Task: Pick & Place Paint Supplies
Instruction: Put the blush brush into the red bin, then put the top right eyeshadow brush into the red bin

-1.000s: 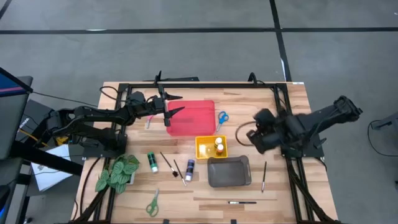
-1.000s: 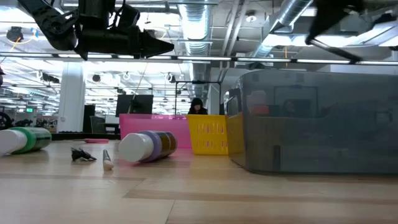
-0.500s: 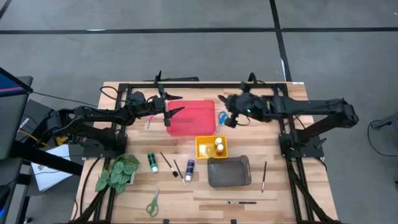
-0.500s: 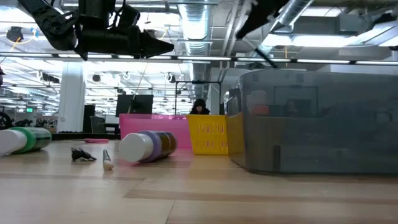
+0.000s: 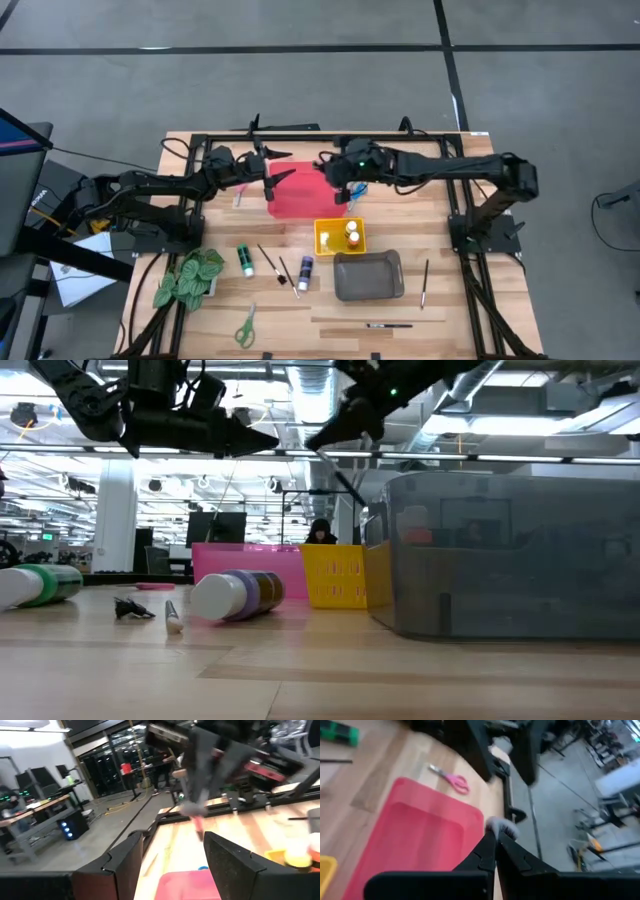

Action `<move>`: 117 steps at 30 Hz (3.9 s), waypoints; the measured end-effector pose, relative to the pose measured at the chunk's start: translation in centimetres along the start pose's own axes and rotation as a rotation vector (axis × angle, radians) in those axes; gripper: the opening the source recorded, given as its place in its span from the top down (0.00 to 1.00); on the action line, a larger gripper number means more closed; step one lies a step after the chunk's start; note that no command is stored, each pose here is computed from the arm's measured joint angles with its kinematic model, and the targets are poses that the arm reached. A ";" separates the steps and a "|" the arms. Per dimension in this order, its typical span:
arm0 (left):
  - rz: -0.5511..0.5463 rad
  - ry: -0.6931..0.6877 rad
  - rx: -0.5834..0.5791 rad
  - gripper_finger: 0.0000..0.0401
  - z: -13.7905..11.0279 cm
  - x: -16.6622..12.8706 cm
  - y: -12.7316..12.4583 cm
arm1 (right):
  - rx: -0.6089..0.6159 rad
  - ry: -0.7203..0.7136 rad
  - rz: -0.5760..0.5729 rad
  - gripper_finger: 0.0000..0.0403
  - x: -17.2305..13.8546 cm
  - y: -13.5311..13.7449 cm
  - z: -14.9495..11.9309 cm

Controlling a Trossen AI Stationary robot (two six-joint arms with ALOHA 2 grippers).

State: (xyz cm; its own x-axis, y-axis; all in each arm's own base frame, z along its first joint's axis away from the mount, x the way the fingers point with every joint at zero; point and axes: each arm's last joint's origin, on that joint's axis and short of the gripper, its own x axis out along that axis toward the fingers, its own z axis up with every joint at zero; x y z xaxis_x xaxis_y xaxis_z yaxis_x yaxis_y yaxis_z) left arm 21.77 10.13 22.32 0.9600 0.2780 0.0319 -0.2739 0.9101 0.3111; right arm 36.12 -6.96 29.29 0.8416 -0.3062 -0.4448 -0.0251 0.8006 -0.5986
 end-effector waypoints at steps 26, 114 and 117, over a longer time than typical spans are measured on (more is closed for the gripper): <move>0.324 0.200 0.104 0.49 -1.0 -0.2 0.8 | 0.024 0.009 0.062 1.00 7.9 3.1 -3.6; 0.306 0.208 0.103 0.49 -1.1 -0.2 0.8 | 0.324 0.181 0.051 0.56 4.2 2.4 -3.0; 0.291 0.207 0.102 0.49 -1.1 -0.2 0.7 | 0.368 0.228 0.106 0.58 2.3 2.3 -2.7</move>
State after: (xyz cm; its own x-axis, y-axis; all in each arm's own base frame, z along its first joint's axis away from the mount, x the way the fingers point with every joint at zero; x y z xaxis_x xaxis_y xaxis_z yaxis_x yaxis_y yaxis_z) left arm 21.31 11.08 21.46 0.8080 0.5865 -0.0562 -0.5167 0.7512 0.4107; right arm 36.56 -7.22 25.07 0.7035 -0.2851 -0.6510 0.1234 0.9511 -0.2831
